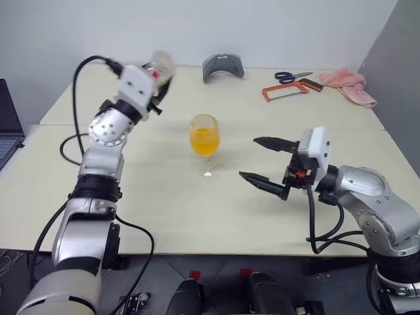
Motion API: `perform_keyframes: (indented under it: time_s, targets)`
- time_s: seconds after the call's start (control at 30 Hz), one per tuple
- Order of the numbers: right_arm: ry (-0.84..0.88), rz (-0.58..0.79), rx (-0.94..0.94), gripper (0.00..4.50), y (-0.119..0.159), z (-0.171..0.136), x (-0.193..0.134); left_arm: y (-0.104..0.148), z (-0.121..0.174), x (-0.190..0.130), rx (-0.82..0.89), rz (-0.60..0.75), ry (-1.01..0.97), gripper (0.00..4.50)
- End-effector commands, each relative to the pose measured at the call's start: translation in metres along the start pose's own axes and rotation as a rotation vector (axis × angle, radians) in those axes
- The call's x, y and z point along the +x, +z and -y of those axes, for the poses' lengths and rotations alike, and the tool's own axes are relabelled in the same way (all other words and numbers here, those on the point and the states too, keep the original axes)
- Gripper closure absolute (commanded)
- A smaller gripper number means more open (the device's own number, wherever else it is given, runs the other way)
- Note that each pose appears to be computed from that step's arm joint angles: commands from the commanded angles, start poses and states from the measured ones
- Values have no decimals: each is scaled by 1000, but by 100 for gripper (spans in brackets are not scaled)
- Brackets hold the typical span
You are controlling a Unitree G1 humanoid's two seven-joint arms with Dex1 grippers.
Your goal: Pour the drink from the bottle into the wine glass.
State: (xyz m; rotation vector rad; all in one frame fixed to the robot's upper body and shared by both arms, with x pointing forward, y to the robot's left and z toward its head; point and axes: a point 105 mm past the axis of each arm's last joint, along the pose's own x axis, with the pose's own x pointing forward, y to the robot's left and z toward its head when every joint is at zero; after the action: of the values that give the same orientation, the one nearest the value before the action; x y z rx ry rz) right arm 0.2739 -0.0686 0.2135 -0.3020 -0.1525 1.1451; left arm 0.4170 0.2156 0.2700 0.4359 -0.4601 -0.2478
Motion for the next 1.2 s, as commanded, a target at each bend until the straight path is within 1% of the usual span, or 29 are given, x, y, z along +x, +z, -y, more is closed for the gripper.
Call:
perform_keyframes:
  time_s: [0.03,0.1,0.23,0.37,0.5,0.63,0.7,0.73,0.93,1.1,1.2]
  targets:
    - [-3,-29,-39,0,6,1,12,-16,-28,-27,-189,-68,120,281]
    - [13,-25,-32,0,10,-1,19,-35,-35,-47,-262,-136,157,281]
    - [67,-35,-28,0,13,-9,28,-55,-39,-70,-316,-205,192,281]
    - [89,-41,-26,0,14,-12,34,-64,-38,-79,-341,-220,206,281]
    - [92,-52,-32,0,12,-11,43,-83,-37,-90,-402,-262,242,281]
    - [95,-52,-31,0,12,-12,44,-89,-35,-91,-425,-275,239,281]
    - [95,-51,-29,0,13,-13,44,-91,-35,-92,-413,-285,234,209]
    - [96,-51,-27,0,13,-13,44,-91,-35,-92,-409,-285,226,188]
    - [101,-61,-13,0,10,-16,42,-93,-27,-94,-367,-291,185,2]
    - [99,-82,-10,0,-4,-20,33,-92,-14,-104,-348,-300,148,2]
    - [72,-67,-84,0,-21,-24,26,-89,-11,-118,-346,-304,157,2]
